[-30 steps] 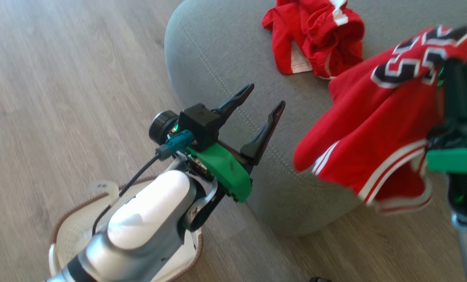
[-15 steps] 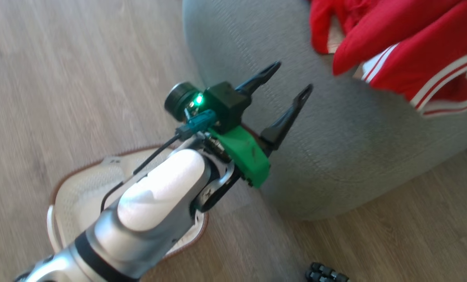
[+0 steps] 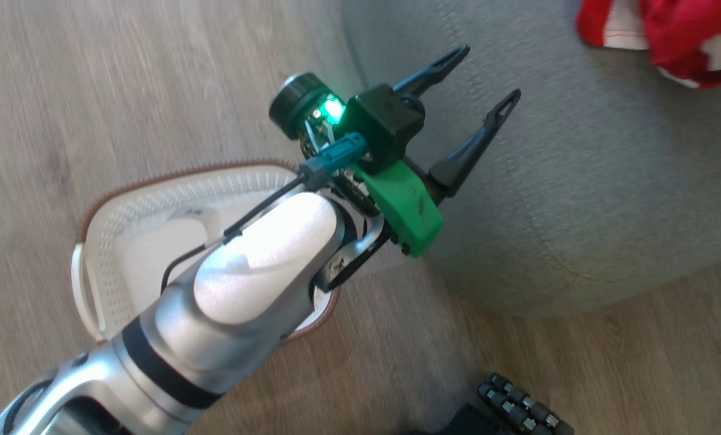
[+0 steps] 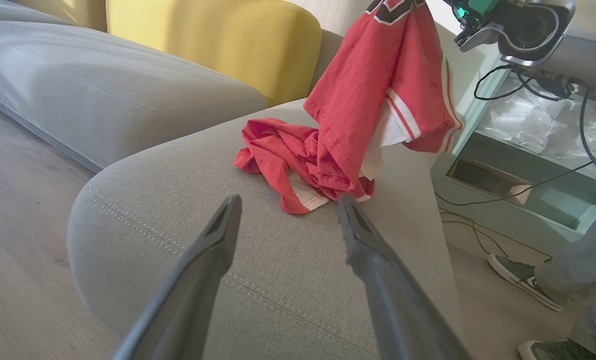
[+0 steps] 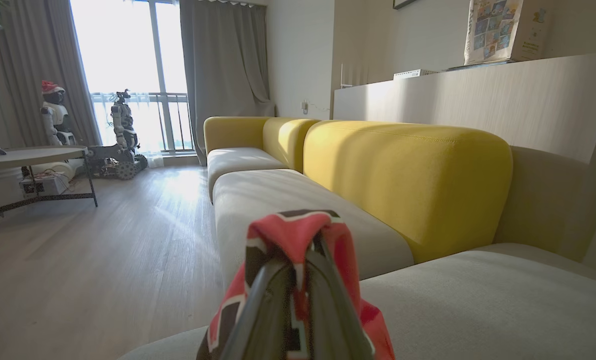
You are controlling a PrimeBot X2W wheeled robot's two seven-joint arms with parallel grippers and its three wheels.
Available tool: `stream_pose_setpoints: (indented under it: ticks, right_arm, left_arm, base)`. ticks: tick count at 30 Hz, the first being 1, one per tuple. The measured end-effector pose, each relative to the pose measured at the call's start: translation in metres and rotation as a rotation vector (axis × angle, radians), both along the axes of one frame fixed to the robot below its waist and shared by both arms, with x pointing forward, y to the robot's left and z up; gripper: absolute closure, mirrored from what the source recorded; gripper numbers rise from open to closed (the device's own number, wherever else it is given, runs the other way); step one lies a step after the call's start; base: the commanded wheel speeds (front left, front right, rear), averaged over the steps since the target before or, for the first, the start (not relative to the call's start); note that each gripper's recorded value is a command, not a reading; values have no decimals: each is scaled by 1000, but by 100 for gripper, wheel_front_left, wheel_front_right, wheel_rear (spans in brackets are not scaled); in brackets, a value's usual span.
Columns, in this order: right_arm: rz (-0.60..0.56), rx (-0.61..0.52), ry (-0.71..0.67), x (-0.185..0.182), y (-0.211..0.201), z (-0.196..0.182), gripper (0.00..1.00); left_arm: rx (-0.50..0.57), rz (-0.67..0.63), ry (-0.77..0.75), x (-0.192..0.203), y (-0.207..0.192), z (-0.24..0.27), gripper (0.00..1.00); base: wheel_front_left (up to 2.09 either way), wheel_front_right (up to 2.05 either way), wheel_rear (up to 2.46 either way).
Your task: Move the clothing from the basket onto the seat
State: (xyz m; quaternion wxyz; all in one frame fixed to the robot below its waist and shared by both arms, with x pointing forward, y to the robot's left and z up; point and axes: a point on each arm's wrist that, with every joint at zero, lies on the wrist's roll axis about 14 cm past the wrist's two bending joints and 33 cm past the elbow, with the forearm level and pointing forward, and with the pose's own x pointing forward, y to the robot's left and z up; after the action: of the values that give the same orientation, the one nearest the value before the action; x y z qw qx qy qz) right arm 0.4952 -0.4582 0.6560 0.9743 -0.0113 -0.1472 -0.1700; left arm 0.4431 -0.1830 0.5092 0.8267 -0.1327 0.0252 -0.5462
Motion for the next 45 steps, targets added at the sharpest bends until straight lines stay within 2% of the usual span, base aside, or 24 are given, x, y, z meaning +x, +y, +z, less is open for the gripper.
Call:
stream_pose_setpoints:
  ticks: [3, 7, 12, 14, 15, 16, 17, 18, 19, 32, 39, 45]
  right_arm:
    - [-14, 1, 72, 19, -5, -25, 100]
    - [-19, 8, 243, 37, -3, -81, 100]
    - [-8, 56, 503, 38, 5, -152, 100]
    - [8, 109, 595, 35, 14, -173, 100]
    - [15, 130, 648, 32, 17, -183, 90]
    - [18, 146, 681, 30, 19, -189, 65]
    - [22, 158, 700, 28, 21, -191, 47]
    - [36, 166, 730, 26, 25, -193, 3]
    - [42, 166, 728, 27, 26, -191, 0]
    - [84, 125, 716, 11, 28, -147, 0]
    - [120, 68, 670, -6, 32, -105, 0]
    - [186, 61, 578, -15, 48, -66, 0]
  left_arm:
    - [10, 17, 8, 11, 4, -11, 0]
    - [15, 40, 21, 22, 9, -21, 0]
    - [30, 62, 32, 27, 15, -30, 0]
    - [30, 65, 25, 26, 16, -28, 0]
    - [27, 67, 20, 26, 16, -26, 0]
    - [26, 67, 20, 26, 16, -25, 0]
    - [28, 68, 18, 26, 16, -24, 0]
    - [27, 70, 14, 25, 17, -20, 0]
    - [25, 70, 9, 25, 17, -18, 0]
    - [-10, 82, -43, 11, 18, 17, 0]
    - [-5, 100, -66, -5, 26, 34, 0]
    - [-29, 135, -85, -18, 36, 54, 0]
  base:
    - [0, 0, 0]
    - [0, 0, 0]
    - [0, 0, 0]
    - [0, 0, 0]
    - [0, 0, 0]
    - [0, 0, 0]
    - [0, 0, 0]
    - [0, 0, 0]
    - [0, 0, 0]
    - [0, 0, 0]
    - [0, 0, 0]
    - [0, 0, 0]
